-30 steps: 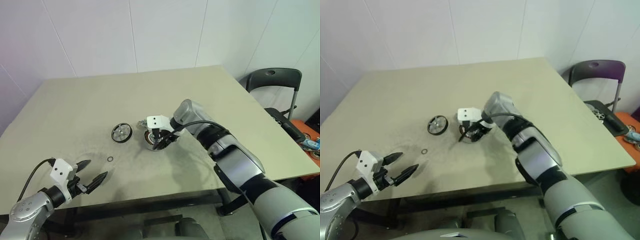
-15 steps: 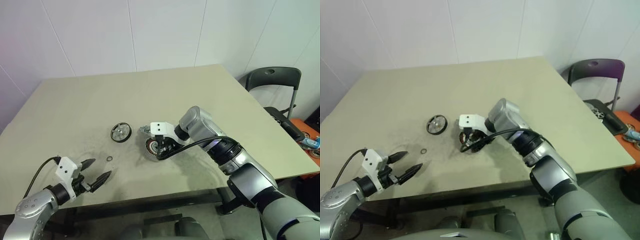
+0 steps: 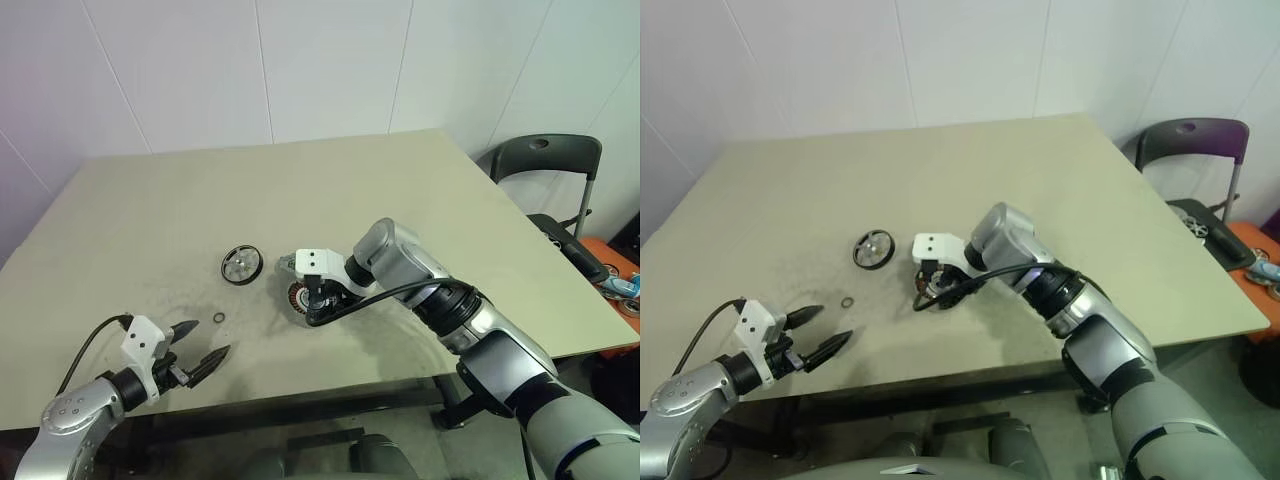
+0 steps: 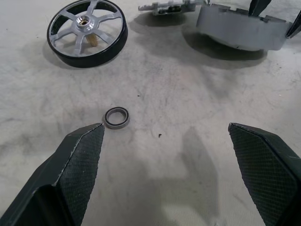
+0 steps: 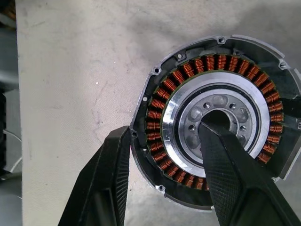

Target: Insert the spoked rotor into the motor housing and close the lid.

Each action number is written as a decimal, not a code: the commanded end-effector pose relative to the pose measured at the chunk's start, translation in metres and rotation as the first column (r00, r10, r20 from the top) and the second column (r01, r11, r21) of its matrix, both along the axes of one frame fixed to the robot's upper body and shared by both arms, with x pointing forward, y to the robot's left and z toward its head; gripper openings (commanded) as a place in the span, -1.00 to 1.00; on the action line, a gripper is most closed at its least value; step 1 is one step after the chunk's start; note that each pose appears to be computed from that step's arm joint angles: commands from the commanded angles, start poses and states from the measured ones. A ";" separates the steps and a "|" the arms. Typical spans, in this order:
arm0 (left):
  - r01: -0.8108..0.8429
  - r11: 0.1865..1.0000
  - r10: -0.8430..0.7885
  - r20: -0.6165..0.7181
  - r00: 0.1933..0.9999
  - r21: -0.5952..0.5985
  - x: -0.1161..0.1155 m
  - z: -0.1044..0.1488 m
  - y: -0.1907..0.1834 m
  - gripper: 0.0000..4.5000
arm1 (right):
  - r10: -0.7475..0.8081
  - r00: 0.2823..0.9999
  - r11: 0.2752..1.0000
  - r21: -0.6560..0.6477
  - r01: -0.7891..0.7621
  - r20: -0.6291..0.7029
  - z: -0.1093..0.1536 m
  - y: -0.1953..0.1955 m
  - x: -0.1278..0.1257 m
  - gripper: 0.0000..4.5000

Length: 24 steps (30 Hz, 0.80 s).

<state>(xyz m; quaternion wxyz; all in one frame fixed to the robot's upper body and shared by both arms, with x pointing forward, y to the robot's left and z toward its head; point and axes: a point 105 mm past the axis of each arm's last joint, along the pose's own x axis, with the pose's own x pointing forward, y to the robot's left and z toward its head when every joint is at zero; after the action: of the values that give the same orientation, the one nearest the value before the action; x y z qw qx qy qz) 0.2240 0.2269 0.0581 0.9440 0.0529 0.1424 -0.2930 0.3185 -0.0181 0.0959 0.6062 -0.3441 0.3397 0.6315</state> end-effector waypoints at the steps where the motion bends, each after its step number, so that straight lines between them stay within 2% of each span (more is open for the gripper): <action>1: 0.010 1.000 -0.010 0.038 0.999 0.008 0.004 0.008 -0.004 1.00 | 0.050 0.999 0.998 0.025 -0.051 0.019 0.005 0.008 -0.004 -0.16; 2: 0.007 1.000 -0.008 0.038 0.999 0.007 0.005 0.008 -0.004 1.00 | 0.051 0.999 0.998 0.025 -0.051 0.019 0.006 0.008 -0.004 -0.16; 10: 0.014 1.000 -0.014 0.031 0.999 -0.002 0.005 0.005 -0.007 1.00 | 0.056 0.998 0.998 0.032 -0.056 0.015 0.012 0.004 -0.005 0.98; 17: 0.014 1.000 -0.014 0.046 0.999 -0.009 0.012 0.011 -0.005 1.00 | 0.073 0.997 0.990 0.122 -0.077 0.037 0.039 0.003 -0.005 1.00; 22: -0.005 1.000 0.007 0.064 0.998 -0.029 0.016 0.015 -0.005 1.00 | 0.036 0.990 0.938 0.338 -0.081 0.139 0.062 -0.006 0.010 1.00; 24: -0.017 0.999 0.019 0.066 0.998 -0.034 0.015 0.014 -0.005 1.00 | 0.029 0.993 0.877 0.474 -0.082 0.117 0.071 -0.010 0.008 1.00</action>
<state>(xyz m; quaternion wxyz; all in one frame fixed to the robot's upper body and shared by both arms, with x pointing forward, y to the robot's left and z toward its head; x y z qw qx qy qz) 0.2371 0.2180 0.0639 0.9468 0.0403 0.1229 -0.2947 0.3263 -0.0268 0.1531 0.6619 -0.2561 0.1737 0.6827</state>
